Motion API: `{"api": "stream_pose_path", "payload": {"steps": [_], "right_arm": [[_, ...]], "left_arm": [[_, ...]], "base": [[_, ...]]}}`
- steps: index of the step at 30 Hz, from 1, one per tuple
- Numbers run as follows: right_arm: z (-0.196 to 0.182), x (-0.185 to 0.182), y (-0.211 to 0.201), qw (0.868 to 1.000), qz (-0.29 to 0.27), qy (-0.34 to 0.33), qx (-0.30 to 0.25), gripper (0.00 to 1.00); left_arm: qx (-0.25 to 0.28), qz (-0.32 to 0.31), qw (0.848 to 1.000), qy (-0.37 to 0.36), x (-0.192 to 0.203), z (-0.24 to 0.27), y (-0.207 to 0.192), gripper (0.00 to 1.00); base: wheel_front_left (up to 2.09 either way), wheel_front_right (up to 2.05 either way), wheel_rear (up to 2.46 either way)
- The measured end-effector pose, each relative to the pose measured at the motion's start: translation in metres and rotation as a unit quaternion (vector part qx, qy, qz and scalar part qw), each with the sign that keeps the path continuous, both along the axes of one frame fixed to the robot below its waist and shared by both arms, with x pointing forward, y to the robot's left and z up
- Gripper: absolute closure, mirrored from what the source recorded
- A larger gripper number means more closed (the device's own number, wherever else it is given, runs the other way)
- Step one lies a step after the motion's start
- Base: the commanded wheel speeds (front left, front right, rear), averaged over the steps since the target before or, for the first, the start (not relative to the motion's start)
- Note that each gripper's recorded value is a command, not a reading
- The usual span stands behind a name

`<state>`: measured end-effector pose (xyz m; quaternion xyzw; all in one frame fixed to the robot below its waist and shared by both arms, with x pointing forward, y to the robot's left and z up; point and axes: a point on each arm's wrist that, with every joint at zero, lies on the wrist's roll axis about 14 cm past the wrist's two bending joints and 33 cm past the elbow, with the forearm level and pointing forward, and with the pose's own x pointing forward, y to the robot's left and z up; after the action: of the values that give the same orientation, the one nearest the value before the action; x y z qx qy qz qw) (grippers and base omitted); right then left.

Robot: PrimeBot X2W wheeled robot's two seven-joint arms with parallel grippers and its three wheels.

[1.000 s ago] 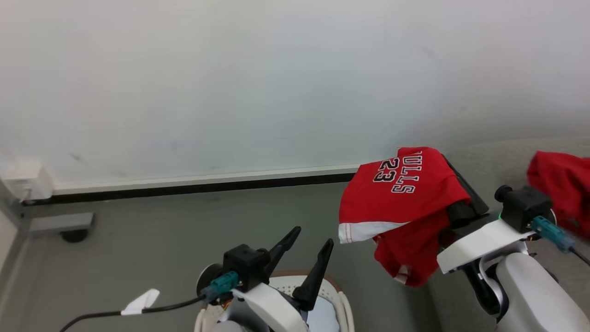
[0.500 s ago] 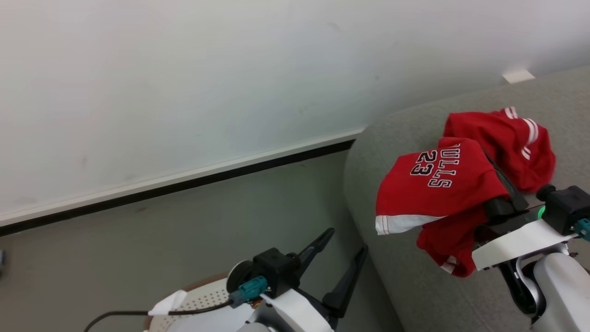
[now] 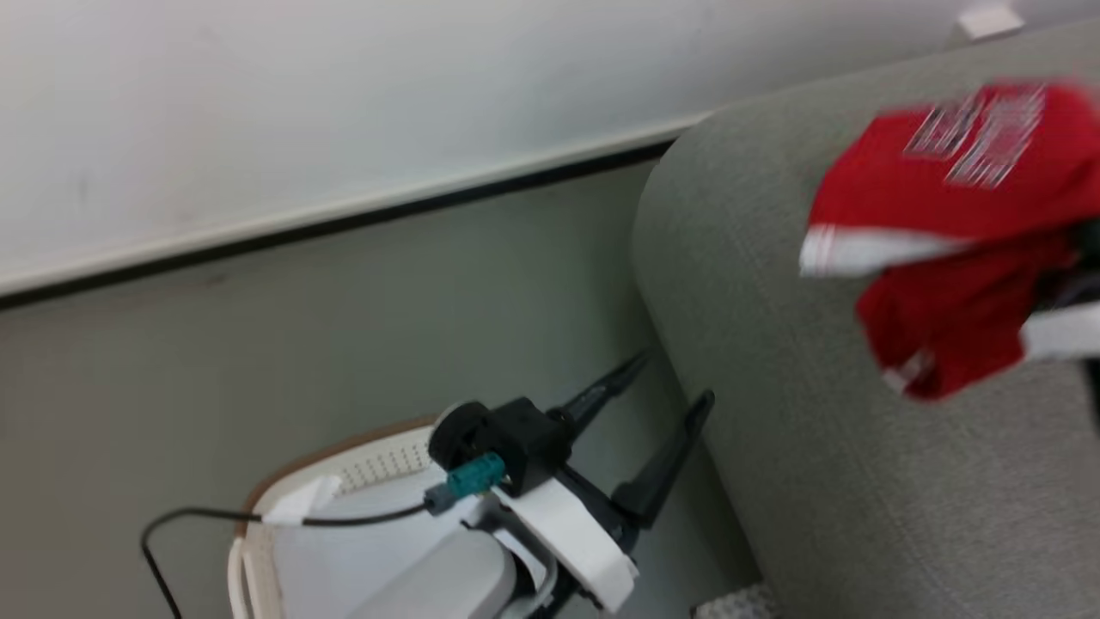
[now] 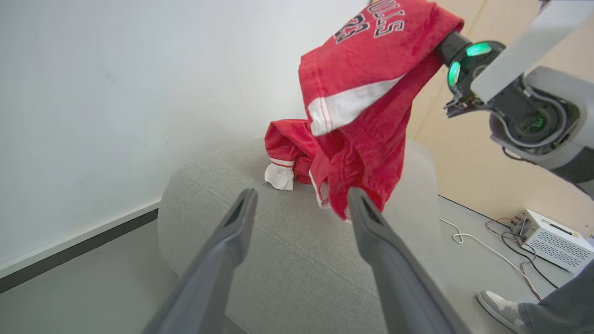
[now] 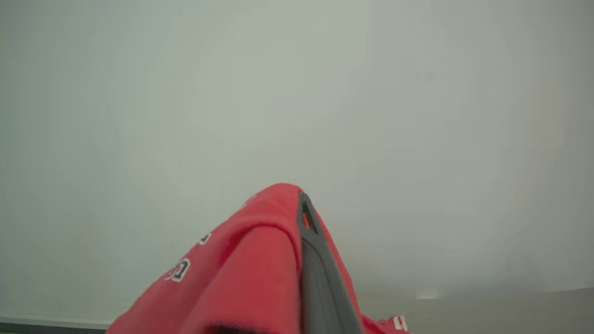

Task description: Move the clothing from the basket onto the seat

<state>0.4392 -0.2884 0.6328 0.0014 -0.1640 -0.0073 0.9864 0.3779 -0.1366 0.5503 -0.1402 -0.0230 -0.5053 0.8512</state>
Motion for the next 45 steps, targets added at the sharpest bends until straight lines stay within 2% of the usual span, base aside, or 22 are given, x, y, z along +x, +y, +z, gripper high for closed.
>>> {"api": "stream_pose_path", "payload": {"steps": [3,7,10,12,16,19,21,24,28,29,30,31,39,45], "right_arm": [[0.045,0.029,-0.014,0.999,-0.014,-0.046,-0.018,1.00],[0.091,0.065,-0.037,0.995,-0.045,-0.072,-0.054,1.00],[0.105,0.091,-0.058,0.992,-0.080,-0.067,-0.070,1.00],[0.098,0.108,-0.077,0.990,-0.110,-0.049,-0.076,1.00],[0.044,0.135,-0.113,0.983,-0.165,0.020,-0.078,1.00],[-0.011,0.139,-0.143,0.974,-0.211,0.068,-0.055,1.00],[-0.061,0.137,-0.149,0.966,-0.226,0.118,-0.045,1.00],[-0.131,0.113,-0.153,0.948,-0.243,0.199,-0.045,1.00],[-0.178,0.061,-0.175,0.923,-0.288,0.255,-0.019,1.00],[-0.188,0.051,-0.175,0.920,-0.295,0.259,-0.005,0.91],[-0.196,0.044,-0.172,0.918,-0.298,0.261,0.007,0.62],[-0.205,0.037,-0.169,0.915,-0.297,0.272,0.008,0.00],[-0.205,0.001,-0.153,0.918,-0.297,0.260,0.034,0.00],[-0.167,-0.018,-0.125,0.943,-0.265,0.202,0.023,0.00]], "left_arm": [[0.002,0.008,1.000,0.003,0.022,-0.010,0.009,0.00],[0.001,0.024,1.000,0.015,0.050,-0.026,0.023,0.00],[-0.001,0.039,0.999,0.025,0.070,-0.039,0.034,0.00],[-0.002,0.048,0.998,0.032,0.083,-0.048,0.040,0.00],[0.000,0.060,0.997,0.052,0.099,-0.074,0.052,0.00],[0.008,0.079,0.995,0.060,0.106,-0.090,0.065,0.00],[0.014,0.092,0.994,0.066,0.108,-0.097,0.074,0.00],[0.026,0.105,0.991,0.074,0.105,-0.105,0.084,0.00],[0.030,0.113,0.991,0.064,0.103,-0.098,0.090,0.00],[0.031,0.115,0.991,0.063,0.102,-0.097,0.090,0.00],[0.033,0.118,0.991,0.063,0.102,-0.097,0.092,0.00],[0.036,0.121,0.990,0.061,0.102,-0.097,0.095,0.00],[0.037,0.158,0.985,0.060,0.093,-0.083,0.108,0.00],[0.049,0.212,0.975,0.053,0.080,-0.070,0.134,0.00]], "base": [[0.00,0.00,0.00],[0.00,0.00,0.00],[0.00,0.00,0.00],[0.00,0.00,0.00],[0.00,0.00,0.00],[0.00,0.00,0.00],[0.00,0.00,0.00],[0.00,0.00,0.00],[0.00,0.00,0.00],[0.00,0.00,0.00],[0.00,0.00,0.00],[0.00,0.00,0.00],[0.00,0.00,0.00],[0.00,0.00,0.00]]}}
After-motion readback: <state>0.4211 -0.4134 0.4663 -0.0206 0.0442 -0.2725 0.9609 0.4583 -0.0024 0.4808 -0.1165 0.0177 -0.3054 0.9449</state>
